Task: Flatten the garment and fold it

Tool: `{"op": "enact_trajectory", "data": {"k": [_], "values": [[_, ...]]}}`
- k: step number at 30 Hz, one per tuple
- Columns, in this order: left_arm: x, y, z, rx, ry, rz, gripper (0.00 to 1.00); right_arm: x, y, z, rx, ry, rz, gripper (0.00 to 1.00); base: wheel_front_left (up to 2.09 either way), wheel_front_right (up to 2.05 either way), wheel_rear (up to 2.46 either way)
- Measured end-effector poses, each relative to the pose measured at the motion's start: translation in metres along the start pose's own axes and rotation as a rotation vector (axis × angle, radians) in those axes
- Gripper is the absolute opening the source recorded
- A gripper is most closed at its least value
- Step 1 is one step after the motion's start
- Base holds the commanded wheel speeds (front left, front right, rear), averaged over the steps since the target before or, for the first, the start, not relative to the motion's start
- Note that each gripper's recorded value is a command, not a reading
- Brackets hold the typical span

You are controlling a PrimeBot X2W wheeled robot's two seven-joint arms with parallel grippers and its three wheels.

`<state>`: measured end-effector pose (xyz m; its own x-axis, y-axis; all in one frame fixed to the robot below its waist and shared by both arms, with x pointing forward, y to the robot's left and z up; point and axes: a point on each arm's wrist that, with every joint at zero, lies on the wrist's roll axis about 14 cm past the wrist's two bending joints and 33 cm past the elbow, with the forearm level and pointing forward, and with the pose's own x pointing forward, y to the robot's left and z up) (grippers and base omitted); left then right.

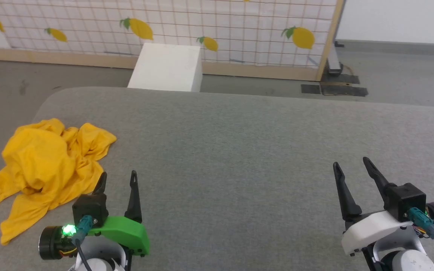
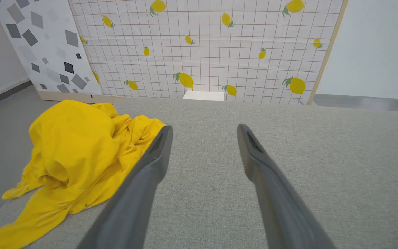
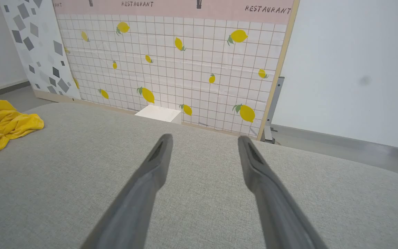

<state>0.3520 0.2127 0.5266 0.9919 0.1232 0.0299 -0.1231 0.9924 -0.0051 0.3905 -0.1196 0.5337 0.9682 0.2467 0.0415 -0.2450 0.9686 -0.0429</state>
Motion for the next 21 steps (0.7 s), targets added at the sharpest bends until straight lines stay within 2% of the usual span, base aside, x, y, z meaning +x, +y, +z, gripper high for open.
{"op": "enact_trajectory", "data": {"k": [21], "values": [[-0.029, 0.055, 0.001, -0.010, -0.026, 0.186, 1.00, 0.024, 0.048, -0.002, 0.015, -0.015, 0.145, 1.00, 0.00, 0.00, 0.00]]}}
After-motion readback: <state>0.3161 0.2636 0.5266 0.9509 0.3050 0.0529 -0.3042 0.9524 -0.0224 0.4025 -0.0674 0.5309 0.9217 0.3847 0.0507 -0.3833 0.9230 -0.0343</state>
